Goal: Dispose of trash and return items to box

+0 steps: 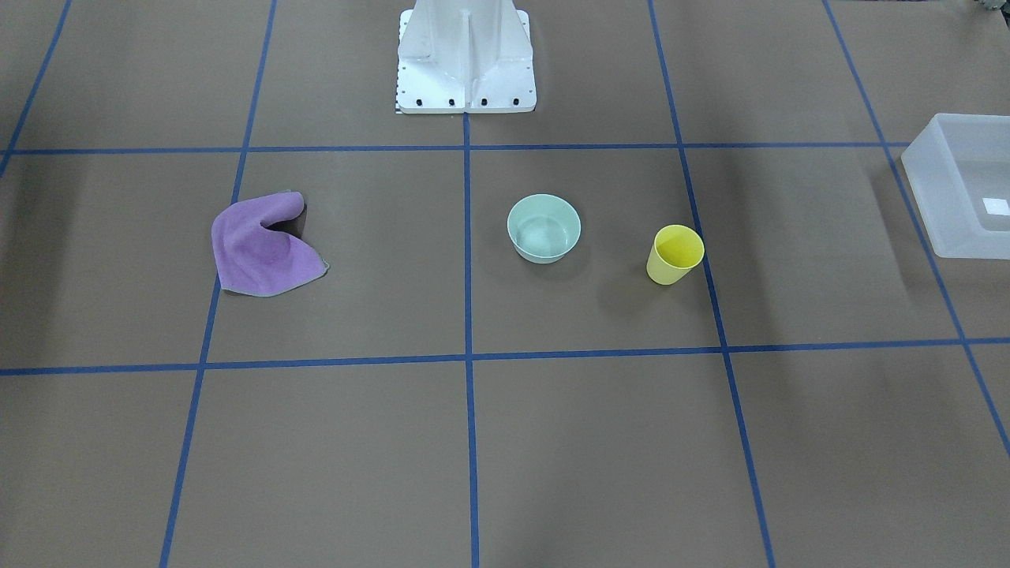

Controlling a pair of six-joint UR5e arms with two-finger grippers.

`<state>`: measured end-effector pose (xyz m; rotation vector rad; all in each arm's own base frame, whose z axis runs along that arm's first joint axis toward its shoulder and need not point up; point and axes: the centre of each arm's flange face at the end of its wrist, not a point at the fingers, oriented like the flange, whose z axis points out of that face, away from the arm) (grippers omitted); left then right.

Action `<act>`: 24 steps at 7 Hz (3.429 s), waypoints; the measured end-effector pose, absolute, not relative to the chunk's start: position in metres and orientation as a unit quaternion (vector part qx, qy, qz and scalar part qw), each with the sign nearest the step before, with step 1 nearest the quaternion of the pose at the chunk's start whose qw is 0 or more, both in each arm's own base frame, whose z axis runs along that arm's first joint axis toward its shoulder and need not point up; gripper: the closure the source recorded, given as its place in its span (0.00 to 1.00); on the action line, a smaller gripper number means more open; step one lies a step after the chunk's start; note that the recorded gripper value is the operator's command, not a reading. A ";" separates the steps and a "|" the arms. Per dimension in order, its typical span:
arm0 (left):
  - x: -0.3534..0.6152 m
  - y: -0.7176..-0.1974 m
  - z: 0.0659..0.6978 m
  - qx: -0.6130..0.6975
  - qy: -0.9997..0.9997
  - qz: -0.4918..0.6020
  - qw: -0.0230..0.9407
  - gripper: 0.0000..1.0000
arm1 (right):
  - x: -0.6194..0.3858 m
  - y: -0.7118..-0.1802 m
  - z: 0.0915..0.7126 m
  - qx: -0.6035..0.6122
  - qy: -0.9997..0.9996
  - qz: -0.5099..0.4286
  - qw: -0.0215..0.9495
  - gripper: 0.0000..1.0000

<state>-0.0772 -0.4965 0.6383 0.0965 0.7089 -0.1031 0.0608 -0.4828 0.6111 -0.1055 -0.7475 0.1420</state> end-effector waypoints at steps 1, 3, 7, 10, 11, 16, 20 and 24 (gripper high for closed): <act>-0.077 -0.496 0.638 0.050 0.346 -0.048 0.936 0.02 | 0.062 -0.483 0.611 -0.051 -0.365 0.070 0.927 0.00; -0.077 -0.494 0.639 0.055 0.346 -0.044 0.936 0.02 | 0.063 -0.483 0.611 -0.050 -0.365 0.071 0.927 0.00; -0.077 -0.495 0.640 0.055 0.346 -0.044 0.936 0.02 | 0.064 -0.482 0.611 -0.051 -0.368 0.073 0.925 0.00; -0.077 -0.495 0.640 0.056 0.346 -0.043 0.935 0.02 | 0.064 -0.482 0.610 -0.050 -0.370 0.073 0.925 0.00; -0.077 -0.496 0.637 0.059 0.347 -0.042 0.935 0.02 | 0.065 -0.483 0.609 -0.049 -0.370 0.073 0.925 0.00; 0.085 -0.551 0.498 0.083 0.405 -0.017 0.911 0.02 | 0.065 -0.485 0.604 -0.046 -0.371 0.076 0.924 0.00; 0.277 -0.526 0.398 0.013 0.467 -0.102 0.878 0.02 | 0.064 -0.488 0.602 -0.045 -0.370 0.076 0.925 0.00; 0.336 -0.481 0.399 -0.011 0.469 -0.070 0.880 0.09 | 0.064 -0.489 0.600 -0.044 -0.370 0.076 0.925 0.00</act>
